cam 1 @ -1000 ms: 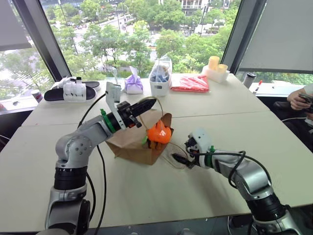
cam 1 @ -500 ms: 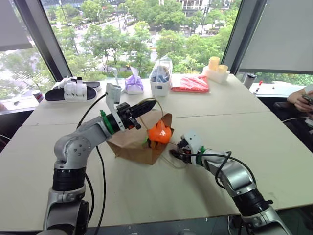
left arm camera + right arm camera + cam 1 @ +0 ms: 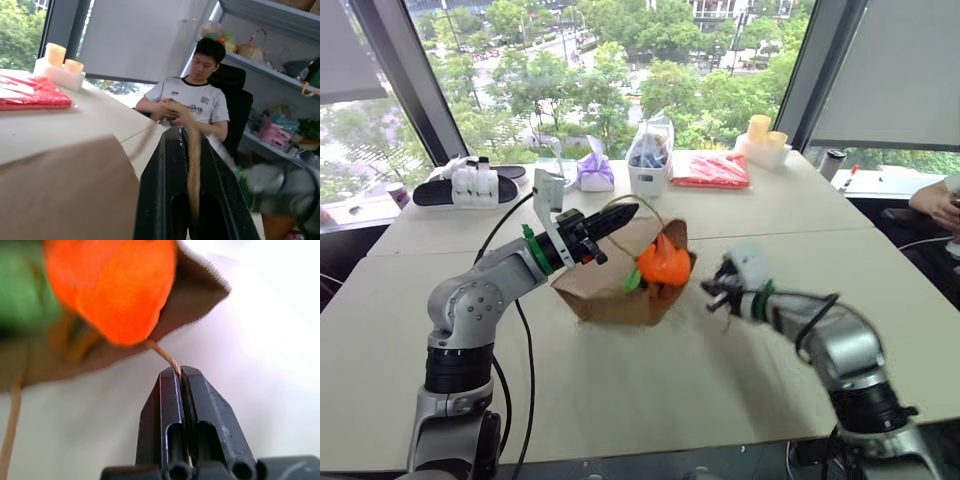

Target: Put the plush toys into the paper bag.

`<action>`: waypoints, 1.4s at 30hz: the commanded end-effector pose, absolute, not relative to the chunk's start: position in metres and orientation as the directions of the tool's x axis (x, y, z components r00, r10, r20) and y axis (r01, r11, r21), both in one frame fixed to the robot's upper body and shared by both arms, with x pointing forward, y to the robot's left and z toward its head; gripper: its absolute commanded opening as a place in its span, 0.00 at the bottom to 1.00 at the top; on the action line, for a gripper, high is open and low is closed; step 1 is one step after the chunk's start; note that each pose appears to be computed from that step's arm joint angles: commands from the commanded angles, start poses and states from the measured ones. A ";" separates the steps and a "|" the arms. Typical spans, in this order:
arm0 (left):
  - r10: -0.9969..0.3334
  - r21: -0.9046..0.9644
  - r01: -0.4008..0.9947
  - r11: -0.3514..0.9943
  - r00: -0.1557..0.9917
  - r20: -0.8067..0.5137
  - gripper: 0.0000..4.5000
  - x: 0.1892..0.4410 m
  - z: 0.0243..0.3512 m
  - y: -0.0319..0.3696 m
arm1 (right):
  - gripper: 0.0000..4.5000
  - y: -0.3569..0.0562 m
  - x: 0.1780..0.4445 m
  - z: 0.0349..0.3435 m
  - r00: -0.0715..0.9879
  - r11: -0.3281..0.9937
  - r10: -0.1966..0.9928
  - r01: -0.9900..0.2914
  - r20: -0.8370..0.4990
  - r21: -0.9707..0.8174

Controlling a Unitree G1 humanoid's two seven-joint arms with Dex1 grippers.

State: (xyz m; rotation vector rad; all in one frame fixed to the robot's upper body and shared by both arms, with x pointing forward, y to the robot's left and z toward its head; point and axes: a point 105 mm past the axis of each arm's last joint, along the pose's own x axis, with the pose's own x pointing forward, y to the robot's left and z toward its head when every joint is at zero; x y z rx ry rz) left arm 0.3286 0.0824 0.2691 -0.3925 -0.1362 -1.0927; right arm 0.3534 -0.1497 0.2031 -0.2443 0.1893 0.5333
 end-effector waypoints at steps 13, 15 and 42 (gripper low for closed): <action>-0.762 -0.300 0.832 0.466 0.550 0.343 0.00 0.347 0.274 0.083 | 0.01 -0.156 0.341 0.272 0.827 0.803 0.536 -0.561 -0.171 -0.198; -0.755 -0.312 0.820 0.480 0.567 0.330 0.00 0.350 0.271 0.084 | 0.01 -0.158 0.343 0.263 0.831 0.811 0.523 -0.553 -0.189 -0.191; -0.839 -0.282 0.854 0.438 0.501 0.213 0.00 0.372 0.264 0.063 | 0.14 -0.155 0.355 0.249 0.854 0.855 0.479 -0.507 -0.205 -0.114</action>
